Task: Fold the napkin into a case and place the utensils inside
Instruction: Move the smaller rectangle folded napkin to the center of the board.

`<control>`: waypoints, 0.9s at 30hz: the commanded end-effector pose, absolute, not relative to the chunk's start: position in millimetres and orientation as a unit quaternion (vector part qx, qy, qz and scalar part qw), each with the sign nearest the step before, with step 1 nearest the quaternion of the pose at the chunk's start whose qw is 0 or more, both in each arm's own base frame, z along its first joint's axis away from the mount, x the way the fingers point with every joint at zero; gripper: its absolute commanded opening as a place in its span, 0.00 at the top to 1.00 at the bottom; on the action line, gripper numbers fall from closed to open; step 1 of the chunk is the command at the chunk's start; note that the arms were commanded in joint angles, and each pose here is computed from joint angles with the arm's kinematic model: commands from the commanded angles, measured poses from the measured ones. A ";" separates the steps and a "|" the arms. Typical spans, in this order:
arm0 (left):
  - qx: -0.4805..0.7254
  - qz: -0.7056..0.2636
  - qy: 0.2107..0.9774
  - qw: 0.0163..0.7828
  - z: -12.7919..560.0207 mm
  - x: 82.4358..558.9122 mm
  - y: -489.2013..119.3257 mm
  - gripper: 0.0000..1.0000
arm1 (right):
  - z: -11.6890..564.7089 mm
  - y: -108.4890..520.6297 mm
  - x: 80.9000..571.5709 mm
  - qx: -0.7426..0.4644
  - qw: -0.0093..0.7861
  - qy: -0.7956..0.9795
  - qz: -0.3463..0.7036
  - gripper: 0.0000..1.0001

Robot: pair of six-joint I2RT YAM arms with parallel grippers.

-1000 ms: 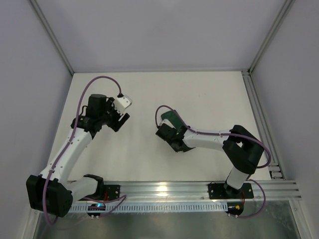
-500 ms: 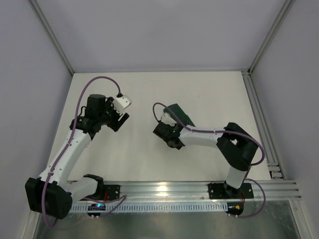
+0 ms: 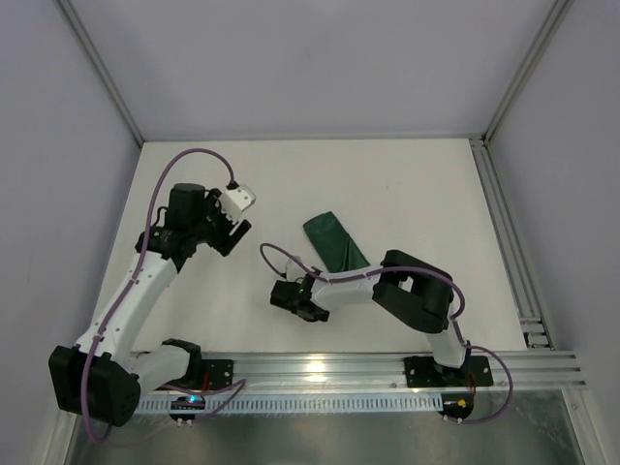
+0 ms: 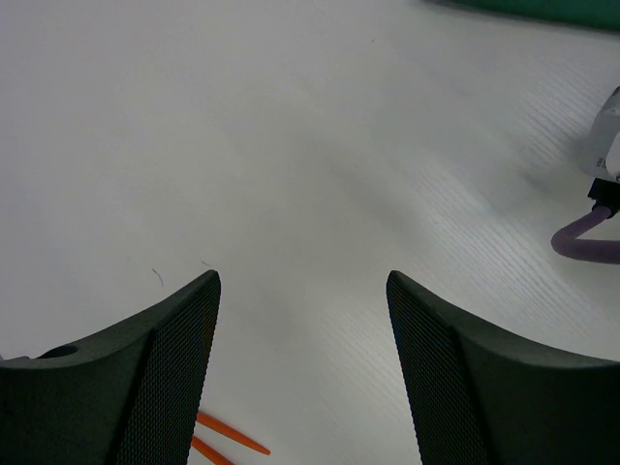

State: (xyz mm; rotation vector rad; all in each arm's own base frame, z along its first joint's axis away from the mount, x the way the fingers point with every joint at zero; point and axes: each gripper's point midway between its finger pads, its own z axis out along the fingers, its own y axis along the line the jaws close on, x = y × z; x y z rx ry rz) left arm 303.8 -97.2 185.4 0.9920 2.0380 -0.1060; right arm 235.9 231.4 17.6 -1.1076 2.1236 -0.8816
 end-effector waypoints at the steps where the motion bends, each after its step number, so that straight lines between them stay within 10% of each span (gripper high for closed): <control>1: 0.394 -0.039 0.801 0.449 206.4 308.5 -97.8 0.28 | 12.1 260.9 225.3 -0.393 0.296 0.834 -0.248 0.91; 10: 0.393 -0.038 0.802 0.449 206.6 309.7 -97.8 0.28 | 18.7 298.7 203.5 -0.395 0.281 0.868 -0.111 0.54; 27: 0.398 -0.038 0.802 0.444 202.2 309.4 -98.2 0.28 | 51.1 294.7 198.7 -0.378 0.288 0.878 -0.050 0.35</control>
